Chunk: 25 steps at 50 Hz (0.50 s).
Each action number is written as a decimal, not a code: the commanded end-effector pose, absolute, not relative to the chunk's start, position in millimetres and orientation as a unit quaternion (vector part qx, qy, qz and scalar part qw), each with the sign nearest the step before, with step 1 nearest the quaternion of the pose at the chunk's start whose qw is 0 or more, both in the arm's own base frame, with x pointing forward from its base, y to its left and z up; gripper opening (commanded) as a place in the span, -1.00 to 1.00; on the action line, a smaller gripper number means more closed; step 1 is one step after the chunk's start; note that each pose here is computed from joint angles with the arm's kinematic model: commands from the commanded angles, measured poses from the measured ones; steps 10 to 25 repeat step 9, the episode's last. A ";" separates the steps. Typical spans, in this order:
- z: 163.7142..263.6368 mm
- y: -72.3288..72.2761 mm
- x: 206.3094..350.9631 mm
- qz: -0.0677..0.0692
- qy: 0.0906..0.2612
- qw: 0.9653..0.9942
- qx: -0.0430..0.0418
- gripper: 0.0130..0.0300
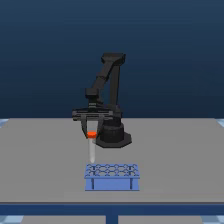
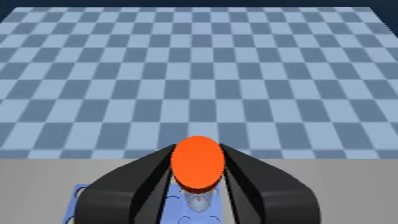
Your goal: Pick up the centrifuge tube on the rack
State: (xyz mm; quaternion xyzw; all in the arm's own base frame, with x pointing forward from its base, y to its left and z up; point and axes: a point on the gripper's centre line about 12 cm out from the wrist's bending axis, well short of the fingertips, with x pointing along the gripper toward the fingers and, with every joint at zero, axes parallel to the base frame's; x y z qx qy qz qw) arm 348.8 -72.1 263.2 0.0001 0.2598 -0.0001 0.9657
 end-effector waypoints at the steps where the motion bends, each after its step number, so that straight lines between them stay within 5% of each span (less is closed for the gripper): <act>1: 263.6 -72.2 348.9 0.000 0.259 0.966 0.000 -1.00; 25: 263.6 -72.2 348.9 0.000 0.259 0.966 0.000 -1.00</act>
